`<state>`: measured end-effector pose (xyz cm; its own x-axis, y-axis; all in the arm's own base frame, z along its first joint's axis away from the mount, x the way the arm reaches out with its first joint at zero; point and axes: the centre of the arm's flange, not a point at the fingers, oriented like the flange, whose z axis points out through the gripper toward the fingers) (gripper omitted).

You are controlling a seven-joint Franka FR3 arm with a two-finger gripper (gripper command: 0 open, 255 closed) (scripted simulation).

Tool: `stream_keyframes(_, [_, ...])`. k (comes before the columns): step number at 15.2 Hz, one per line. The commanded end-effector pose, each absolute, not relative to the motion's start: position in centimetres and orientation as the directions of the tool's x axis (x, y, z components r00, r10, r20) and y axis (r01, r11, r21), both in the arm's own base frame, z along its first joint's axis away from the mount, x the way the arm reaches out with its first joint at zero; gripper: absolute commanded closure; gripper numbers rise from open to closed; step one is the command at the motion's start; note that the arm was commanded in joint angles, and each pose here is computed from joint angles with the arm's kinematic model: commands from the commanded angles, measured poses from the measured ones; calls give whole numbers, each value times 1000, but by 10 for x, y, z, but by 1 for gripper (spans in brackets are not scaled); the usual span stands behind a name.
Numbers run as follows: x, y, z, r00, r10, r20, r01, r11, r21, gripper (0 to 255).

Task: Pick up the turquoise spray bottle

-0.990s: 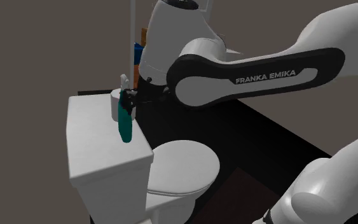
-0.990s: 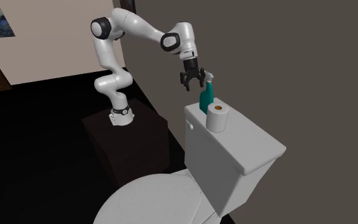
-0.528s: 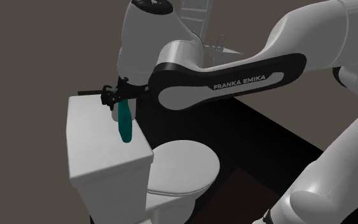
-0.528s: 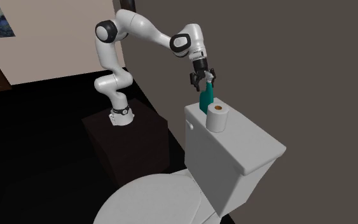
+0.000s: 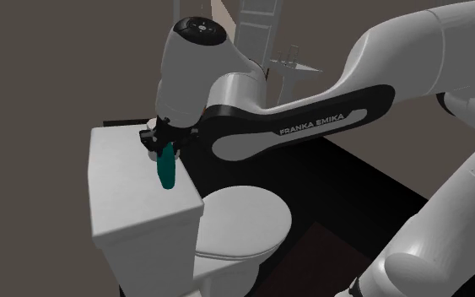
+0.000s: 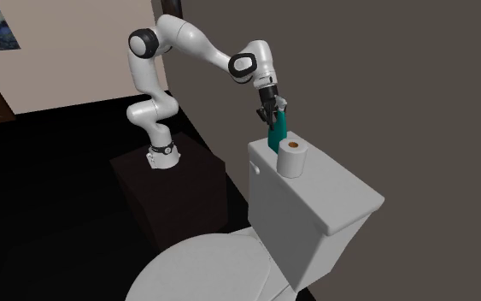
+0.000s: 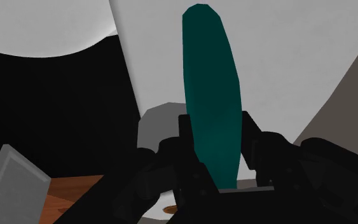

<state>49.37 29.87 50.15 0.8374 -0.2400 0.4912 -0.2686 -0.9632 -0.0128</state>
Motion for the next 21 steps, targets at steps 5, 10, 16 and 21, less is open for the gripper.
stream_keyframes(5, [493,299,501,837,-240,491,-269,-963,-13,255])
stream_keyframes(10, [494,299,512,837,-240,491,-269,-963,-13,255])
stream_keyframes(16, [494,299,544,837,-240,491,-269,-963,-13,255])
stream_keyframes(21, [494,299,570,837,-240,491,-269,-963,-13,255])
